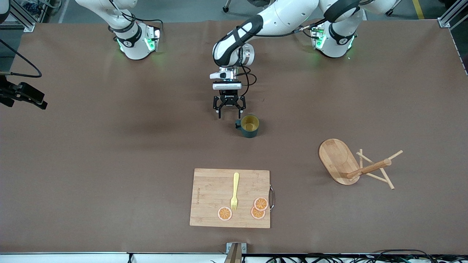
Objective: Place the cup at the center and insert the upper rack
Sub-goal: 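Lower the left gripper beside the mug toward its handle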
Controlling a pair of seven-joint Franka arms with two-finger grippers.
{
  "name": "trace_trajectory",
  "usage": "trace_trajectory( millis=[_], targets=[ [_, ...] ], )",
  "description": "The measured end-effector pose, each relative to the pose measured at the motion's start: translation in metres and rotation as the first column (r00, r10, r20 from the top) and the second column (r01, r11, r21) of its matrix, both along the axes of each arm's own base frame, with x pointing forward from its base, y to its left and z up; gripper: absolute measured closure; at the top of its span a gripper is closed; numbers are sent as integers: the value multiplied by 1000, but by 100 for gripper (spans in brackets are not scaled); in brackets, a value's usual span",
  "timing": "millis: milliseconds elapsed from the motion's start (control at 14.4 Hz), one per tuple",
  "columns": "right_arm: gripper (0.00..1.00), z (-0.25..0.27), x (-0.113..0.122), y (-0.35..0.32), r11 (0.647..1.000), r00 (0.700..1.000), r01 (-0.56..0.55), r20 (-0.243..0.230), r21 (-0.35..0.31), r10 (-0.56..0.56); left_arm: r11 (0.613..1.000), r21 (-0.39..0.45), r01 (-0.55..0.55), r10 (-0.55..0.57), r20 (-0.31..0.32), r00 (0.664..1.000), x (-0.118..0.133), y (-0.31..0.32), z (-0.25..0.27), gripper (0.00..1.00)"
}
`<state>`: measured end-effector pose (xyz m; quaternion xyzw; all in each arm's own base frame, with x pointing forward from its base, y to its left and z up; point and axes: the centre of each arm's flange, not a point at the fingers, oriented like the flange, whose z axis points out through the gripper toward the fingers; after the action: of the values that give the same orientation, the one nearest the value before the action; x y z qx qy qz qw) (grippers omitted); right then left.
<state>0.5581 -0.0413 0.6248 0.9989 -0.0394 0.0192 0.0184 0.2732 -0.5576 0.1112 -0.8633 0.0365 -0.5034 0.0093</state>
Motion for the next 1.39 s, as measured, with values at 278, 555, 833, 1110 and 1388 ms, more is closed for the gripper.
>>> trace_trajectory(
  millis=[278,555,833,1110,1388],
  targets=[
    [0,0,0,0,1000,1000,0,0,0,0,1000,11,12,-13,24,1000,10,4,-4,0],
    [0,0,0,0,1000,1000,0,0,0,0,1000,3,10,-10,26,1000,14,0,-7,0],
    [0,0,0,0,1000,1000,1,0,-1,-1,1000,-7,1,-1,28,1000,20,-7,-7,0],
    [0,0,0,-1,1000,1000,1,0,-1,-1,1000,-1,-6,6,38,999,29,-4,-10,0],
    [0,0,0,-2,1000,1000,3,0,-1,-3,1000,-9,-9,9,44,999,34,-7,-8,0]
  ],
)
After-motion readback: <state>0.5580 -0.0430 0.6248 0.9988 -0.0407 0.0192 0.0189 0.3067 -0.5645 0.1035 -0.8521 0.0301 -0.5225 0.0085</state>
